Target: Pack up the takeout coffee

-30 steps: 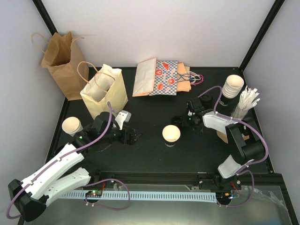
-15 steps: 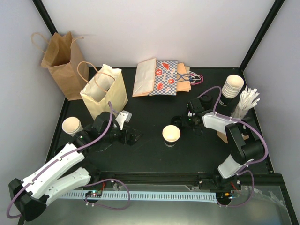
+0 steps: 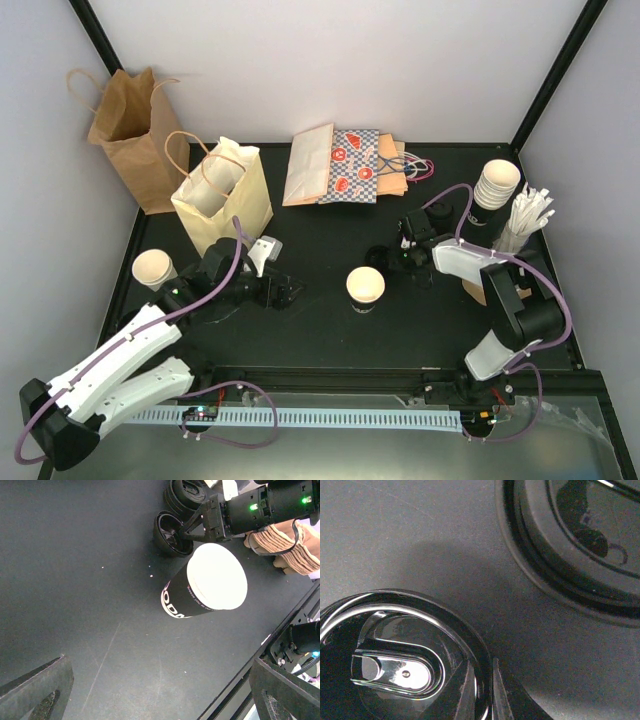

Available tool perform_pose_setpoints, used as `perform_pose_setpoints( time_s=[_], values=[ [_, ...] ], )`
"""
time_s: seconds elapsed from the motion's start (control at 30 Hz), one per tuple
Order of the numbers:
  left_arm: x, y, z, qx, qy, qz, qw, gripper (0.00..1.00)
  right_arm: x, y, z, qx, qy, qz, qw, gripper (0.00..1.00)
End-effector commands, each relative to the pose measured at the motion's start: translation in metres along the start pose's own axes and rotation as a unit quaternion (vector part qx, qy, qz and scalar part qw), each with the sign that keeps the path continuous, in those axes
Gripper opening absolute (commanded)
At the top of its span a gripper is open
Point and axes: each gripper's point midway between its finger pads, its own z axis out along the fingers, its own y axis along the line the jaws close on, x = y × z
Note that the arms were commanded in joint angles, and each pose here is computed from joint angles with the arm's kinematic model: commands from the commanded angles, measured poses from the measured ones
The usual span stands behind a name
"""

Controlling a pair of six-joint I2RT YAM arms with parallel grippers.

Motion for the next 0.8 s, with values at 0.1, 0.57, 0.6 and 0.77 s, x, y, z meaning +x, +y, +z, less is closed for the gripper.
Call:
perform_pose_setpoints(
  time_s=[0.1, 0.57, 0.6, 0.77],
  values=[
    [-0.006, -0.008, -0.002, 0.016, -0.008, 0.002, 1.000, 0.99, -0.023, 0.007, -0.023, 0.001, -0.040, -0.003, 0.999, 0.11],
    [-0.055, -0.061, -0.015, 0.130, -0.072, -0.015, 0.989, 0.99, -0.067, 0.055, -0.127, -0.091, -0.143, -0.047, 0.984, 0.12],
    [-0.061, -0.070, -0.018, 0.154, -0.079, -0.021, 0.985, 0.99, -0.066, 0.062, -0.134, -0.112, -0.145, -0.055, 0.982, 0.13],
    [-0.085, -0.108, -0.024, 0.257, -0.096, -0.053, 0.960, 0.98, -0.050, 0.116, -0.173, -0.276, -0.152, -0.107, 0.943, 0.14]
  ],
)
